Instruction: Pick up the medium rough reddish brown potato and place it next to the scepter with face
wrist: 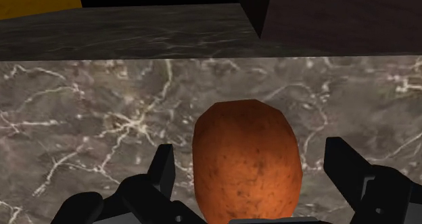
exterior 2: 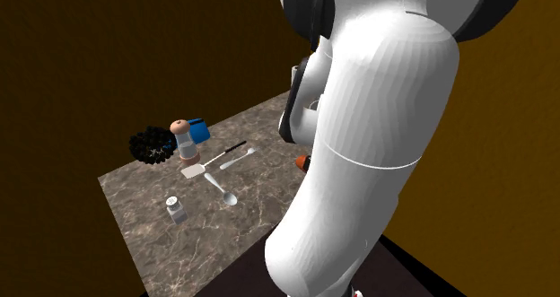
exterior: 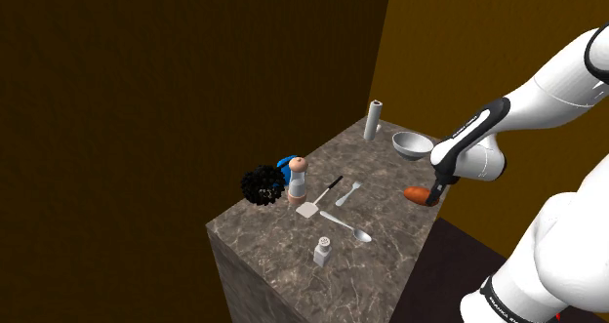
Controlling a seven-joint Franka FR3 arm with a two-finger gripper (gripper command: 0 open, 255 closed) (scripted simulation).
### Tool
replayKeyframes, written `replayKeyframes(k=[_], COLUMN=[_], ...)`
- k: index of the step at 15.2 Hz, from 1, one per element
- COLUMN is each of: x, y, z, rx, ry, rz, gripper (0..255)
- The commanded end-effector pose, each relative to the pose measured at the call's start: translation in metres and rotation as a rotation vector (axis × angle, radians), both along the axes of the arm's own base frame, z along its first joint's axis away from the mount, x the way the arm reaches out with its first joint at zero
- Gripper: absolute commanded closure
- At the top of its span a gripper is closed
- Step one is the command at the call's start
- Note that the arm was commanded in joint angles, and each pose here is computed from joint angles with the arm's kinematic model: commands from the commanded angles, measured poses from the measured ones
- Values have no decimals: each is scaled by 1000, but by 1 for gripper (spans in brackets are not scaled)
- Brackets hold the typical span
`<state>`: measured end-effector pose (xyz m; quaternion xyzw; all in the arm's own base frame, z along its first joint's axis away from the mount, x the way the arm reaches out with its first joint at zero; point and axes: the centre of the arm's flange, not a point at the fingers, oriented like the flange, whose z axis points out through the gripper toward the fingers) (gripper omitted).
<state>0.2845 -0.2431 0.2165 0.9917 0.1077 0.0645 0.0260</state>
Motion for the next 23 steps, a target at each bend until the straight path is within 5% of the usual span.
replayKeyframes(k=[1,2,11,23], x=[0,0,0,0], y=[0,0,0,0], z=[0,0,0,63], rx=[0,0,0,0], ry=[0,0,0,0], rz=[0,0,0,0], gripper=[0,255,255,255])
